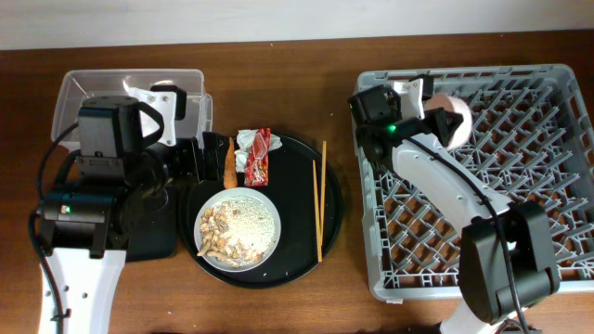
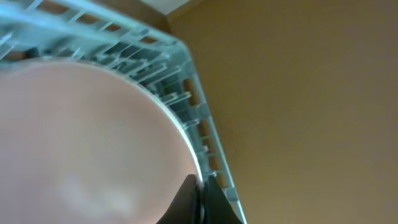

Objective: Sort waste into correct bins and load items into the dishwasher rack
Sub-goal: 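Place the pink bowl upside down in the rack's upper right, then reach the right gripper to the chopsticks on the black tray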

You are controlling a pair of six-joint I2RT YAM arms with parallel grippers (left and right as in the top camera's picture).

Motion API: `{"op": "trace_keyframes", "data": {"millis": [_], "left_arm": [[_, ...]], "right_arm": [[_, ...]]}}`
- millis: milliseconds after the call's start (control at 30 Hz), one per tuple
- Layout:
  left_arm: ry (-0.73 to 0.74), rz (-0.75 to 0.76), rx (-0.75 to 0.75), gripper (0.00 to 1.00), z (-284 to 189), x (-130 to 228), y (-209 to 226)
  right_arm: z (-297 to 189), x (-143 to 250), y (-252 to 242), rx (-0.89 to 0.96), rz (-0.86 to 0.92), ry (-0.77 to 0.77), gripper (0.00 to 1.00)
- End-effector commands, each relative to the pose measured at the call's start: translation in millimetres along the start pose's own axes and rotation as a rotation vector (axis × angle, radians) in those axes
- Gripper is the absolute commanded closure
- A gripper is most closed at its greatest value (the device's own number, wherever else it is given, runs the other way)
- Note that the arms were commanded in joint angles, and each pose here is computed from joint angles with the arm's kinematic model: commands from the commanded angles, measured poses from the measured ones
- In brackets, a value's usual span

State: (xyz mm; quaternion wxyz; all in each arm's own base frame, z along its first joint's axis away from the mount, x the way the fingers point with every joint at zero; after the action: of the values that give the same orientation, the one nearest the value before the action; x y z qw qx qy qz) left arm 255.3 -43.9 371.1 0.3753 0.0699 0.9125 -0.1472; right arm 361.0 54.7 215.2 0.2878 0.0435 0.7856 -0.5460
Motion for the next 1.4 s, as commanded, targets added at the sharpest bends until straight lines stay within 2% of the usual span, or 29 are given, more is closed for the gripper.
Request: {"op": "trace_keyframes", "data": {"millis": [0,67,167,233,500,800,1033,1100,1133,1200,1300,1367], "left_arm": [[-0.014,-0.003,0.000,0.01,-3,-3,-1],[-0.014,-0.003,0.000,0.01,-3,-3,-2],[-0.014,-0.003,0.000,0.01,-3,-3,-2],[-0.014,-0.003,0.000,0.01,-3,-3,-2],[-0.014,-0.003,0.000,0.01,-3,-3,-2],[-0.014,-0.003,0.000,0.01,-3,-3,-2],[-0.014,-0.003,0.000,0.01,-3,-3,-2],[-0.014,-0.003,0.000,0.01,-3,-3,-2],[-0.014,-0.003,0.000,0.01,-3,-3,-2],[-0.014,-0.003,0.000,0.01,-3,-3,-2],[-0.014,-0.003,0.000,0.01,-3,-3,-2],[-0.014,-0.003,0.000,0.01,-3,-3,-1]], "right_arm": [[-2,5,10,-0.113,-0.055,0.030,0.96],[-2,4,6,-0.066,-0.053,0.021,0.96],[2,-5,-11,0.173,0.016,-0.029,0.96],[8,-9,-18,0.251,0.056,-0.029,0.96],[29,0,-10,0.058,0.025,0.058,0.96],[39,7,10,0.068,-0.038,0.083,0.96],[6,8,27,0.002,-0.132,0.022,0.95],[-13,9,33,-0.019,-0.171,-0.018,0.80],[-21,9,34,-0.029,-0.179,-0.036,0.62],[-35,7,33,-0.069,-0.181,-0.063,0.46],[-61,4,25,-0.286,-0.187,-0.062,0.33],[-78,-2,11,-0.433,-0.125,-0.040,0.33]]}}
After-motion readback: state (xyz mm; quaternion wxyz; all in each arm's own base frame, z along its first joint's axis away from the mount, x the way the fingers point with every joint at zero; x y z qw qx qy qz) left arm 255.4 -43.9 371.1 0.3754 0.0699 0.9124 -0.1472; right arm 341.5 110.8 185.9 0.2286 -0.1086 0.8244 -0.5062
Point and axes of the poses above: each gripper's point midway between its finger pads, its own z axis out along the fingers, its own y axis along the line the jaws close on, x = y × z, the point moved 10 cm from there along -z, back along the fingers, and after that the axes turned 4 degrees about z, right-handed, at the moved point
